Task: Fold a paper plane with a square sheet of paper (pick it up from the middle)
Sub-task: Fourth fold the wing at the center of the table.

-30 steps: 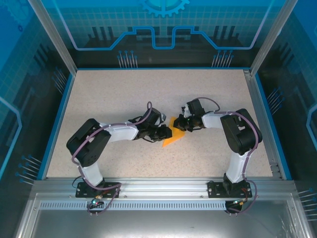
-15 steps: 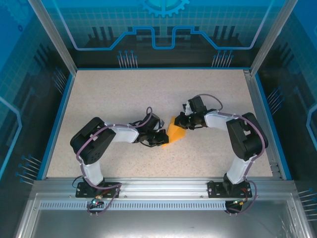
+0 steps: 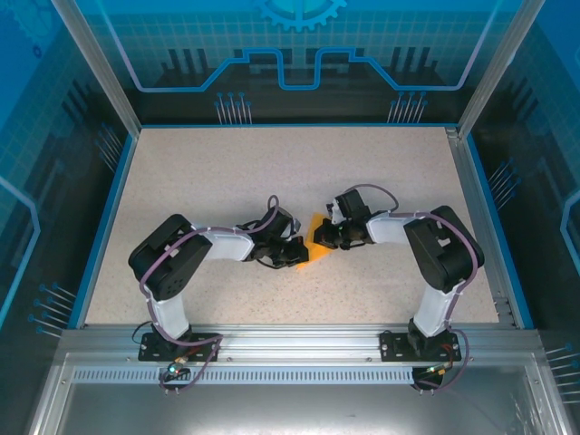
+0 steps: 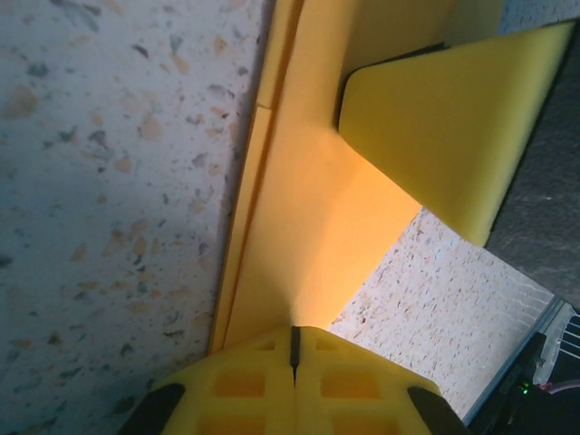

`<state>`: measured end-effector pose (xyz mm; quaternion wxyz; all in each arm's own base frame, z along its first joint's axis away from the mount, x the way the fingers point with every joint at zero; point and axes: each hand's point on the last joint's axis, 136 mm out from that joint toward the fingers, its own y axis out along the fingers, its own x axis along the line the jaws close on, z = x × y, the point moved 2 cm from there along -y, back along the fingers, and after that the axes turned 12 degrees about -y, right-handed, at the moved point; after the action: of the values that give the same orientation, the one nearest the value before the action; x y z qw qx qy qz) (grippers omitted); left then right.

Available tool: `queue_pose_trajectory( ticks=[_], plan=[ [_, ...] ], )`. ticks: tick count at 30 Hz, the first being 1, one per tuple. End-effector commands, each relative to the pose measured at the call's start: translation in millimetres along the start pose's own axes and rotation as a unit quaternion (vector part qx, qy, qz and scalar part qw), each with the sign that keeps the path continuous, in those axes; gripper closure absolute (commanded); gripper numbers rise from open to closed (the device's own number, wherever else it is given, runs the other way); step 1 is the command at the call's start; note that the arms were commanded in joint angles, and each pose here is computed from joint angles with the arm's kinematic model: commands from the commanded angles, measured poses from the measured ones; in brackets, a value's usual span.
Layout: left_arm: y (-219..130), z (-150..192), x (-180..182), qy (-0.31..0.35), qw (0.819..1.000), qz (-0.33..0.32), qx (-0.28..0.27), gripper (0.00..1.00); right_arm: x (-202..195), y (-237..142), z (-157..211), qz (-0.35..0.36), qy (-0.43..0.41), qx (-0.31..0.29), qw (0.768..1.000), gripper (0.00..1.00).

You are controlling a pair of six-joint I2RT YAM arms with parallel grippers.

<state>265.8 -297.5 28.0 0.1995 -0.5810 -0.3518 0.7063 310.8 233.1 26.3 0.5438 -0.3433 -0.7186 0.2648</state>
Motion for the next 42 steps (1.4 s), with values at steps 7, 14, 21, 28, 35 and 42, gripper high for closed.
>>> queue_pose_trajectory(
  ticks=[7, 14, 21, 28, 35, 42],
  plan=[
    [6.1, 15.6, 54.7, -0.032, 0.996, -0.085, 0.015, 1.00, -63.9, -8.1, -21.6, 0.061, 0.059, -0.026, 0.996, 0.94],
    [4.5, 21.7, 60.4, -0.032, 0.996, -0.081, 0.020, 1.00, -100.3, -25.5, -59.3, 0.068, 0.106, -0.065, 0.990, 0.93],
    [-0.1, 27.4, 63.5, -0.029, 0.996, -0.079, 0.025, 1.00, -105.7, -28.7, -71.2, 0.074, 0.107, -0.065, 0.989, 0.93],
    [-0.2, 27.6, 63.0, -0.027, 0.996, -0.078, 0.027, 1.00, -113.9, -48.7, -89.1, 0.083, 0.114, -0.092, 0.986, 0.92],
    [1.1, 27.3, 61.1, -0.026, 0.996, -0.075, 0.028, 1.00, -48.3, -74.0, -105.6, -0.006, 0.032, -0.126, 0.991, 0.90],
    [1.4, 26.0, 59.0, -0.026, 0.997, -0.073, 0.027, 1.00, -9.9, -47.8, -66.4, -0.023, 0.012, -0.087, 0.996, 0.90]
  ],
)
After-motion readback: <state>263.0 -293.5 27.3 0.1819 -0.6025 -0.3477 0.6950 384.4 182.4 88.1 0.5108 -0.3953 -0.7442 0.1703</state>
